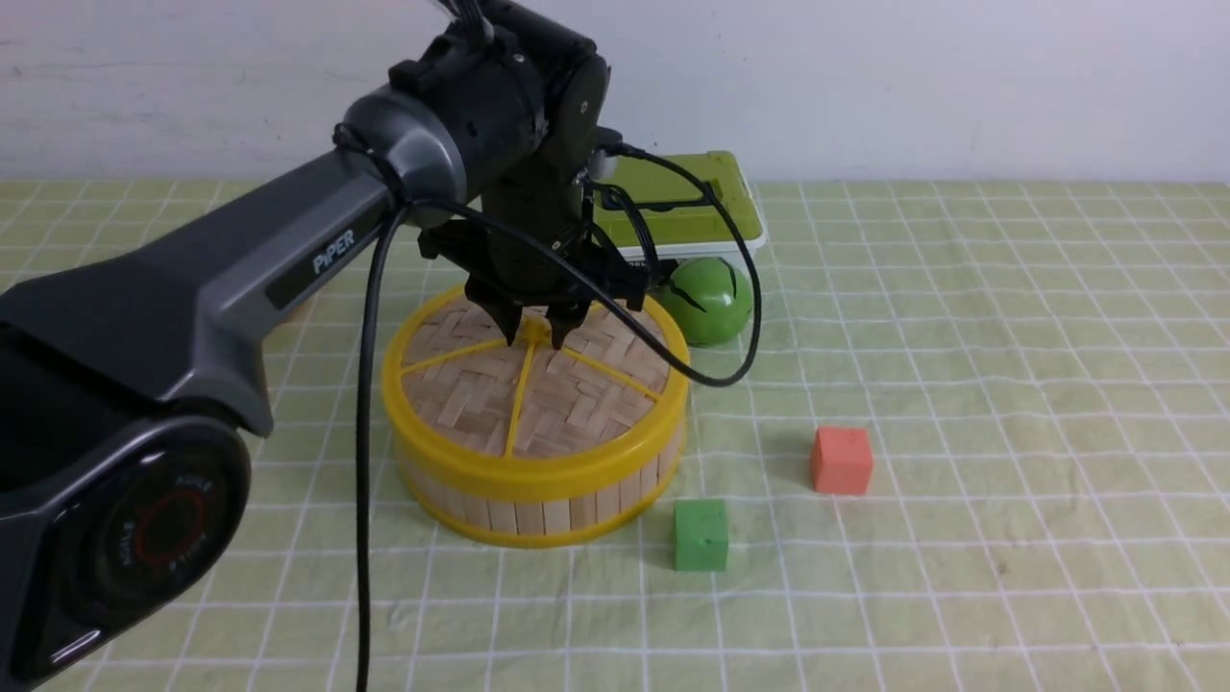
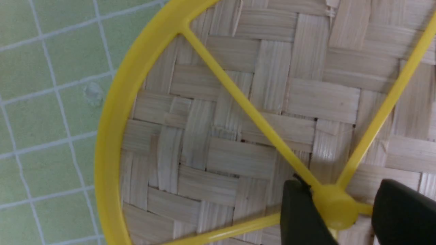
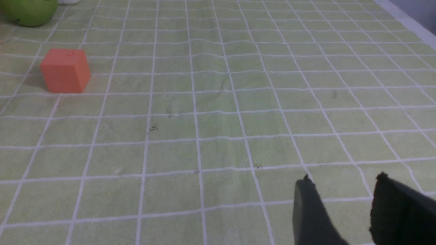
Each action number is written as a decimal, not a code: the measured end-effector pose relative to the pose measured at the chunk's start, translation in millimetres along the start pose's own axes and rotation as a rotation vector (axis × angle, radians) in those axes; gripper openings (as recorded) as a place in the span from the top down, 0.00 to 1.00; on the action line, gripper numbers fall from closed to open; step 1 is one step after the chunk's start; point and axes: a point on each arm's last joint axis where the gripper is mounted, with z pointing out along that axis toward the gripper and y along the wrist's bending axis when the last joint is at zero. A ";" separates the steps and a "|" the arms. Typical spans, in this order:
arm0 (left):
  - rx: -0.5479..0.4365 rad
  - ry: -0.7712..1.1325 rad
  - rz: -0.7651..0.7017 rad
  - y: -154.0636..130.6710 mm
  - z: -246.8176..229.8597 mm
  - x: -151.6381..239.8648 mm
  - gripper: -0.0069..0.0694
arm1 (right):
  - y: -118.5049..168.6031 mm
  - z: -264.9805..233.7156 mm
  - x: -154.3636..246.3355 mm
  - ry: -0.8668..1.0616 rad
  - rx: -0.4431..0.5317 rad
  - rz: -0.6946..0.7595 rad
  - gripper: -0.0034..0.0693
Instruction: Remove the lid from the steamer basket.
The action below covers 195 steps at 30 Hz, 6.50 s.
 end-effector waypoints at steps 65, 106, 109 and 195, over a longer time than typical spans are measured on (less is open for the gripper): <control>-0.158 -0.130 -0.444 152.3 35.4 149.7 0.73 | 0.0 0.0 0.0 0.000 0.000 0.000 0.62; 0.451 -0.654 -0.381 114.1 -180.2 378.8 0.93 | 0.0 0.0 0.0 0.000 0.000 0.000 0.62; 0.448 -0.566 -0.382 111.3 -163.2 385.4 0.93 | 0.0 0.0 0.0 0.000 0.000 0.000 0.62; 0.093 -0.833 -0.332 127.0 -62.9 426.6 0.92 | 0.0 0.0 0.0 0.000 0.000 0.000 0.62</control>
